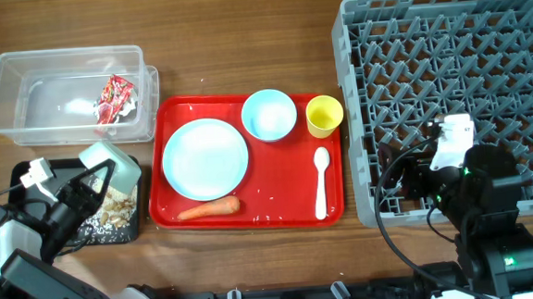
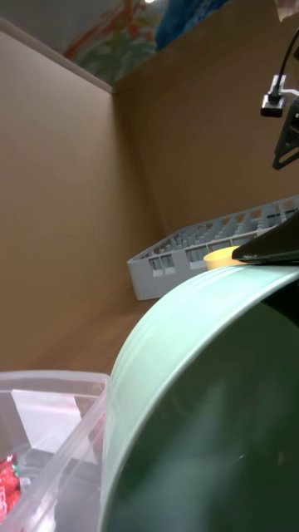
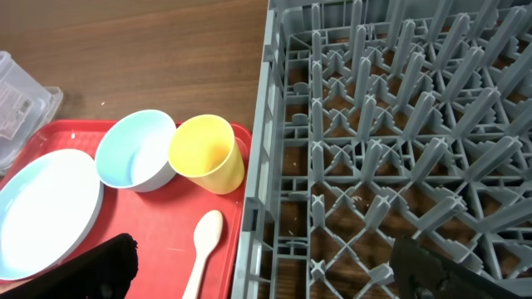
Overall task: Sort waste into correct bins and load items into the dishwasher rack
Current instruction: 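Tip the plate over the black tray to dump rice and shells, then return the emptied plate to the red tray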
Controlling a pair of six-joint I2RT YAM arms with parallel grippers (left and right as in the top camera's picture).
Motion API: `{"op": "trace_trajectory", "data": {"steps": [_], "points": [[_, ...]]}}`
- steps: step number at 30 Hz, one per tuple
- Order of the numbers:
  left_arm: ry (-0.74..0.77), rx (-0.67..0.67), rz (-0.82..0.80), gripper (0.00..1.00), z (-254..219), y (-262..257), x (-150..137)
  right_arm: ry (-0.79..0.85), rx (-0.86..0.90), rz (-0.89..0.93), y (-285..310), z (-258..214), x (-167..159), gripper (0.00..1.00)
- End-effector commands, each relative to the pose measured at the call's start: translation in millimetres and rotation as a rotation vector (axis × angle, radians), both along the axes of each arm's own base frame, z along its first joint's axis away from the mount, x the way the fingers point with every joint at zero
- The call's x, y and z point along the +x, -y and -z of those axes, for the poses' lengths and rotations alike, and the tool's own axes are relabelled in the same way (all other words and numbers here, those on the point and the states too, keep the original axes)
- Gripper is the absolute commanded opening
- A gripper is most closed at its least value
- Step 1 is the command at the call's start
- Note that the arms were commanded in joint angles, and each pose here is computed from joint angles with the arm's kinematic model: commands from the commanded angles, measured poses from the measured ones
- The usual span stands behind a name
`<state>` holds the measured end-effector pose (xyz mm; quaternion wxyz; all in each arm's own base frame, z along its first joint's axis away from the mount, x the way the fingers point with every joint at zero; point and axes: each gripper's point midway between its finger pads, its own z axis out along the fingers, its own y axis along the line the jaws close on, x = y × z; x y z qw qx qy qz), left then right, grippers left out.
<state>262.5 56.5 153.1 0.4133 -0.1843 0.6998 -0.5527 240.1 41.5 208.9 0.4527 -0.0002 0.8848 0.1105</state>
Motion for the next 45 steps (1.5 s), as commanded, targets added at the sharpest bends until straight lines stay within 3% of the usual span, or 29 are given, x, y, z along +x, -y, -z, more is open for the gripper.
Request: {"op": "trace_trajectory", "data": {"steps": [1, 9, 17, 20, 23, 27, 32, 36, 39, 45], "points": [[0.064, -0.003, -0.012, 0.04, -9.6, -0.1, -1.2, 0.014, 0.022, -0.001, -1.9, -9.2, 1.1, 1.0], [0.064, -0.003, 0.054, 0.04, -12.4, 15.8, 3.2, 0.013, 0.022, -0.002, -2.1, -9.0, 1.0, 1.0], [-0.039, 0.086, 0.31, 0.04, -11.6, 68.8, 22.6, 0.011, 0.021, -0.002, -2.0, -8.6, 0.8, 1.0], [-0.08, 0.173, 0.454, 0.04, -5.4, 104.3, 25.6, 0.011, 0.021, -0.002, -1.9, -8.5, 0.7, 1.0], [-0.213, 0.309, 0.55, 0.04, 21.1, 137.0, 31.3, 0.011, 0.021, -0.002, -1.9, -8.5, 0.7, 1.0], [-0.388, 0.564, 0.558, 0.04, 62.8, 164.8, 37.3, 0.01, 0.021, -0.002, -1.9, -8.4, 0.6, 1.0], [-0.461, 0.852, 0.567, 0.04, 92.1, 200.2, 27.8, 0.006, 0.02, -0.002, -1.9, -7.6, 0.1, 1.0], [-0.476, 0.991, 0.522, 0.13, 101.1, 209.6, 25.9, 0.0, 0.02, -0.002, -1.8, -6.4, -0.7, 1.0], [-0.443, 1.022, 0.532, 0.42, 100.4, 223.6, 23.9, -0.002, 0.02, -0.002, -1.8, -6.0, -1.0, 1.0], [-0.376, 0.975, 0.497, 0.49, 62.2, 242.0, 47.0, -0.001, 0.02, -0.002, -1.8, -6.1, -1.0, 1.0]]}}
